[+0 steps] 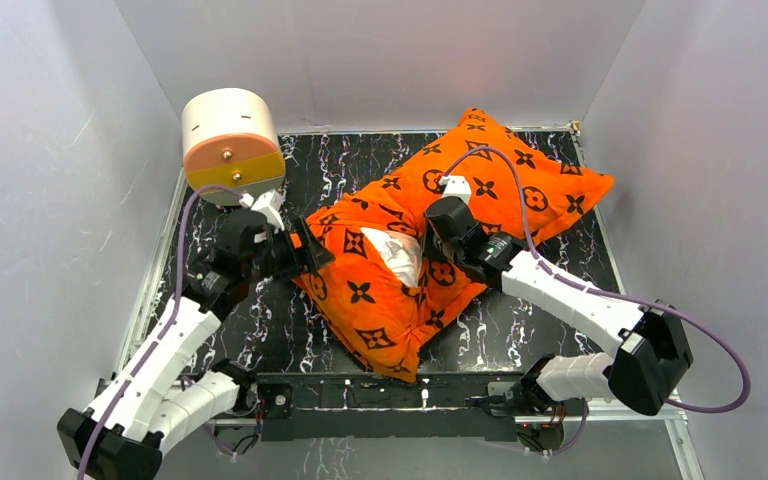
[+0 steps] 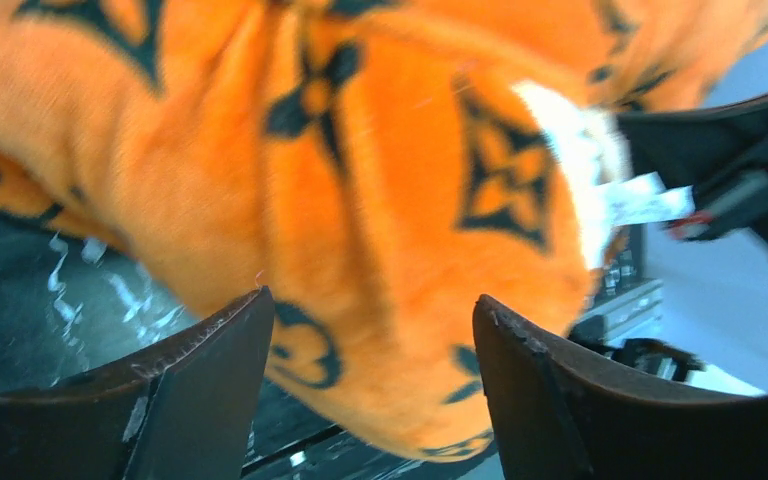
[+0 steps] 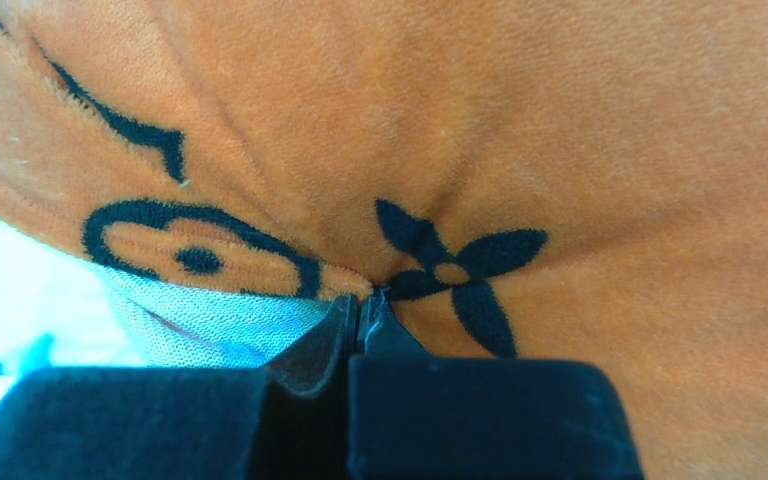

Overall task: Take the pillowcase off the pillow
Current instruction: Remove the pillow from the pillowcase.

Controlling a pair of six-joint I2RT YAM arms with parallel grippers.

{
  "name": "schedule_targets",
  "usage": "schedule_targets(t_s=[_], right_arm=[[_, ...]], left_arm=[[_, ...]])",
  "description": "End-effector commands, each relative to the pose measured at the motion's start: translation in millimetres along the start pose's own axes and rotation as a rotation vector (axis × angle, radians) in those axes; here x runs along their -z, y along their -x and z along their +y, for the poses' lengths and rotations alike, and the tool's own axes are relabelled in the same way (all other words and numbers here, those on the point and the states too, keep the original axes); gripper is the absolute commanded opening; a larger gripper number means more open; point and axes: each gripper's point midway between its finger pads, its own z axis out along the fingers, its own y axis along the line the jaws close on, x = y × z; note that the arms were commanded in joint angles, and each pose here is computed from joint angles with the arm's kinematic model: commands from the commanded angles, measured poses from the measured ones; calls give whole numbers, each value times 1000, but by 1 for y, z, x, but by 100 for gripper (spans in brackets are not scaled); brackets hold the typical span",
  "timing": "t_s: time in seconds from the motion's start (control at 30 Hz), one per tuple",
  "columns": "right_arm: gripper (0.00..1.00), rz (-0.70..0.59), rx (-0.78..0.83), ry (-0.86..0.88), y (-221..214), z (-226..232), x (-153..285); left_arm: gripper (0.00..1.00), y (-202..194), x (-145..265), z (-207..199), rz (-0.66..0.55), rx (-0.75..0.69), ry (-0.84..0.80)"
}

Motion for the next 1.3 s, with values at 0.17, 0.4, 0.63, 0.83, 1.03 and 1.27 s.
schedule_targets(t_s=[0.17,0.4,0.63,0.83,1.03,1.27], right_arm=[[0,190,-36,26,-55,0,-7],[0,134,-42,21,-39,-3,6],[0,90,-51,36,-26,-2,19],[0,5,-33,-152,-5,-36,25],[0,-15,-12,-221,6,-47,30],[0,42,86,138,18,23,37]], left_arm=[[77,46,1,-85,77,-164,-119],[77,17,-38,-54,183,-244,184],[47,5,-47,-37,229,-275,263],[1,11,-15,-17,124,-244,324],[0,-14,32,52,36,-96,533],[0,-68,14,69,-44,168,288]])
